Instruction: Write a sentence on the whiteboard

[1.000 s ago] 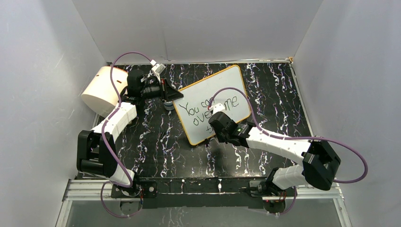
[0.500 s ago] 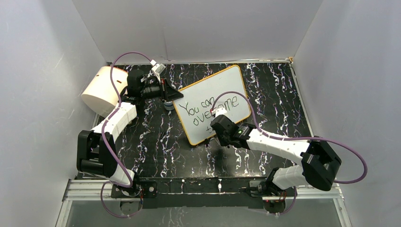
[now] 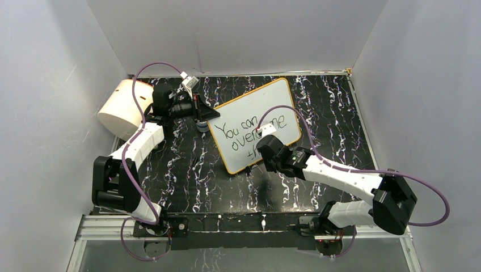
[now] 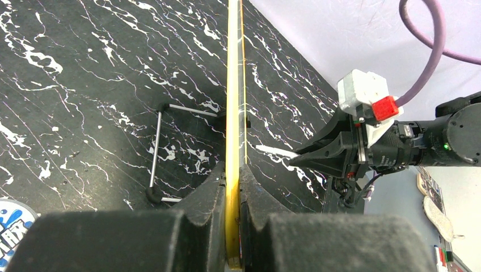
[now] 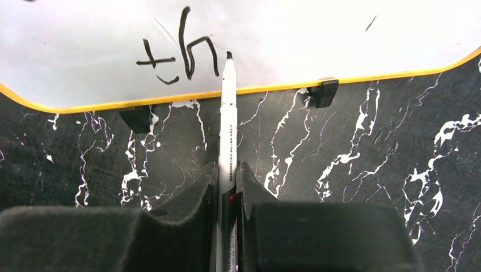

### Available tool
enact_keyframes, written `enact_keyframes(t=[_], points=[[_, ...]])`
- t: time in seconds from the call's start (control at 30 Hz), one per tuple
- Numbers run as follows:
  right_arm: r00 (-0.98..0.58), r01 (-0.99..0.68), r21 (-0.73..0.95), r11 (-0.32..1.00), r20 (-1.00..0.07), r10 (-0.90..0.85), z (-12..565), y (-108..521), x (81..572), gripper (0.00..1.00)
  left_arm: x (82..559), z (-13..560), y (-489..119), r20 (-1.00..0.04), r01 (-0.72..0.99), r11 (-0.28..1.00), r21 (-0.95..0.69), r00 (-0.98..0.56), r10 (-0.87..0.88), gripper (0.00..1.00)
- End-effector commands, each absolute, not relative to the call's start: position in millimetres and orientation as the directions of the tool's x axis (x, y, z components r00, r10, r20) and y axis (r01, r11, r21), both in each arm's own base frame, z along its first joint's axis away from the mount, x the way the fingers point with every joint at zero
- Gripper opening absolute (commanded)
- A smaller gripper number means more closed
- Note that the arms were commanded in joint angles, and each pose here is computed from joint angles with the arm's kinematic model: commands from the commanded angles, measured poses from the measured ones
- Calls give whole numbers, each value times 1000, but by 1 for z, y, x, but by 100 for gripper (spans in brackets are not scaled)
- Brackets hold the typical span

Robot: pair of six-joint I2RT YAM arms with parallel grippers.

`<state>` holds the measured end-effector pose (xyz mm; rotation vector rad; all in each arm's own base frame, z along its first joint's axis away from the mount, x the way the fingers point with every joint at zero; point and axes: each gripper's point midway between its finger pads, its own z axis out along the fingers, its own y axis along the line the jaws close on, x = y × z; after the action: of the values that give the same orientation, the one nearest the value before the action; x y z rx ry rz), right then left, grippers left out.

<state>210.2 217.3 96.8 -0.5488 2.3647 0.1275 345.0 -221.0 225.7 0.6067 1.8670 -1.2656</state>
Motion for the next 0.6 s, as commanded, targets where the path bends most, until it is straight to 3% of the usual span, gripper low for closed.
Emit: enact_keyframes(t=[0.0, 0.57], points=[[-600, -391, -41, 919, -746, -288, 133, 226, 233, 0, 322, 184, -230, -734, 687, 392, -612, -678, 42, 0], [-626, -419, -26, 908, -716, -310, 116, 234, 242, 0, 322, 184, -230, -736, 689, 391, -610, -676, 44, 0]])
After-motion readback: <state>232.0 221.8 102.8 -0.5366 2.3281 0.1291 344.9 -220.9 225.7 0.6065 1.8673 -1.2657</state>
